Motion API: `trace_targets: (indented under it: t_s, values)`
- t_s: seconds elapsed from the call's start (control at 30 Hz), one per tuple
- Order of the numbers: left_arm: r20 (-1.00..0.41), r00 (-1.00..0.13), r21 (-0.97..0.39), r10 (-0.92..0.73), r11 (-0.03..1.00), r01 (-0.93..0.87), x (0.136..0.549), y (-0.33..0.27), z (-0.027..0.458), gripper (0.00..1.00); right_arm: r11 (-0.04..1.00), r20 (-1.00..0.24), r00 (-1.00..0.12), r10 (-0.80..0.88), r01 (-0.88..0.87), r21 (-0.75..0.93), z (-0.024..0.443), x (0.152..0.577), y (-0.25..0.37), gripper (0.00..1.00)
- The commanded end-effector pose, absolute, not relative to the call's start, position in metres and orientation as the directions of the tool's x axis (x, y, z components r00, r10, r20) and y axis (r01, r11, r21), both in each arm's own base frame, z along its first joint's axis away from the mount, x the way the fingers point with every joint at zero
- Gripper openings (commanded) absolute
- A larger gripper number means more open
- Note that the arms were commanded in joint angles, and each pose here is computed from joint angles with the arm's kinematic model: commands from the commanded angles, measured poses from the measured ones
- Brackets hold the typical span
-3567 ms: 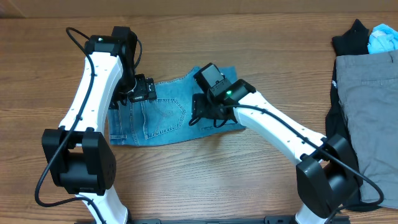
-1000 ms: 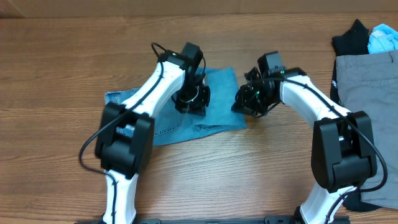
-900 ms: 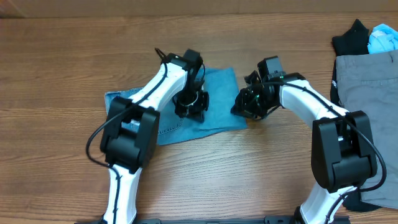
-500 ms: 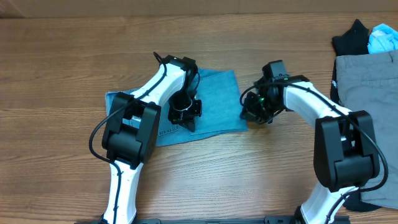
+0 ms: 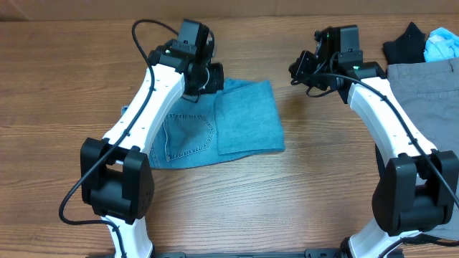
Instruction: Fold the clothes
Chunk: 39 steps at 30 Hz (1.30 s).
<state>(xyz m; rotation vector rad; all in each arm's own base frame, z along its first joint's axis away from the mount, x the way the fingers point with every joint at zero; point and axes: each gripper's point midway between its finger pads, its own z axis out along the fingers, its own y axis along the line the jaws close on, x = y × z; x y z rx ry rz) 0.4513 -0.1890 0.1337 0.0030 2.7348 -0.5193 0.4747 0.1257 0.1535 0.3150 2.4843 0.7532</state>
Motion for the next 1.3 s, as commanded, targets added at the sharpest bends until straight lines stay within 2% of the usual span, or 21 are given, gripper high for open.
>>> trace_targets:
  t_s: [0.0, 0.23, 0.43, 0.57, 0.67, 0.77, 0.9, 1.0, 1.07, 1.13, 1.27]
  values:
    - [-0.276, -0.958, -0.384, -0.074, 0.922, 0.039, 0.451, -0.199, 0.104, 0.04, 0.791, -0.362, -0.871, 0.331, 0.046, 0.61, 0.135, 0.475, 0.14, 0.07]
    - [-0.162, -0.985, -0.387, -0.062, 0.922, 0.006, 0.453, -0.206, 0.032, 0.04, 0.746, -0.262, -0.92, 0.291, 0.047, 0.665, 0.075, 0.482, 0.161, 0.06]
    - [-0.081, -0.994, -0.364, -0.076, 0.93, -0.041, 0.446, -0.2, -0.004, 0.04, 0.733, -0.181, -0.943, 0.279, 0.087, 0.675, 0.031, 0.479, 0.165, 0.06]
    - [-0.044, -0.99, -0.298, -0.132, 0.948, -0.113, 0.444, -0.171, -0.014, 0.04, 0.811, -0.136, -0.929, 0.345, 0.222, 0.541, -0.002, 0.47, 0.138, 0.04]
    - [-0.021, -0.983, -0.253, -0.18, 0.953, -0.169, 0.443, -0.144, -0.016, 0.05, 0.84, -0.135, -0.92, 0.367, 0.265, 0.473, -0.009, 0.466, 0.123, 0.04]
    - [0.008, -0.976, -0.261, -0.22, 0.941, -0.214, 0.443, -0.127, -0.016, 0.04, 0.836, -0.143, -0.915, 0.377, 0.27, 0.477, 0.002, 0.472, 0.118, 0.04]
    - [0.023, -0.972, -0.281, -0.234, 0.932, -0.231, 0.444, -0.118, -0.015, 0.04, 0.829, -0.225, -0.897, 0.382, 0.225, 0.512, 0.056, 0.488, 0.12, 0.04]
    - [0.016, -0.976, -0.281, -0.219, 0.935, -0.214, 0.444, -0.117, -0.015, 0.04, 0.807, -0.326, -0.896, 0.301, 0.058, 0.587, 0.118, 0.494, 0.141, 0.04]
    - [0.011, -0.976, -0.283, -0.216, 0.936, -0.21, 0.445, -0.117, -0.015, 0.04, 0.788, -0.362, -0.894, 0.263, -0.018, 0.616, 0.141, 0.491, 0.158, 0.04]
    - [0.006, -0.977, -0.284, -0.211, 0.937, -0.204, 0.446, -0.119, -0.015, 0.04, 0.759, -0.37, -0.901, 0.226, -0.075, 0.647, 0.15, 0.487, 0.179, 0.04]
    - [0.007, -0.978, -0.284, -0.207, 0.938, -0.2, 0.445, -0.121, -0.015, 0.04, 0.722, -0.359, -0.921, 0.151, -0.145, 0.677, 0.136, 0.479, 0.22, 0.04]
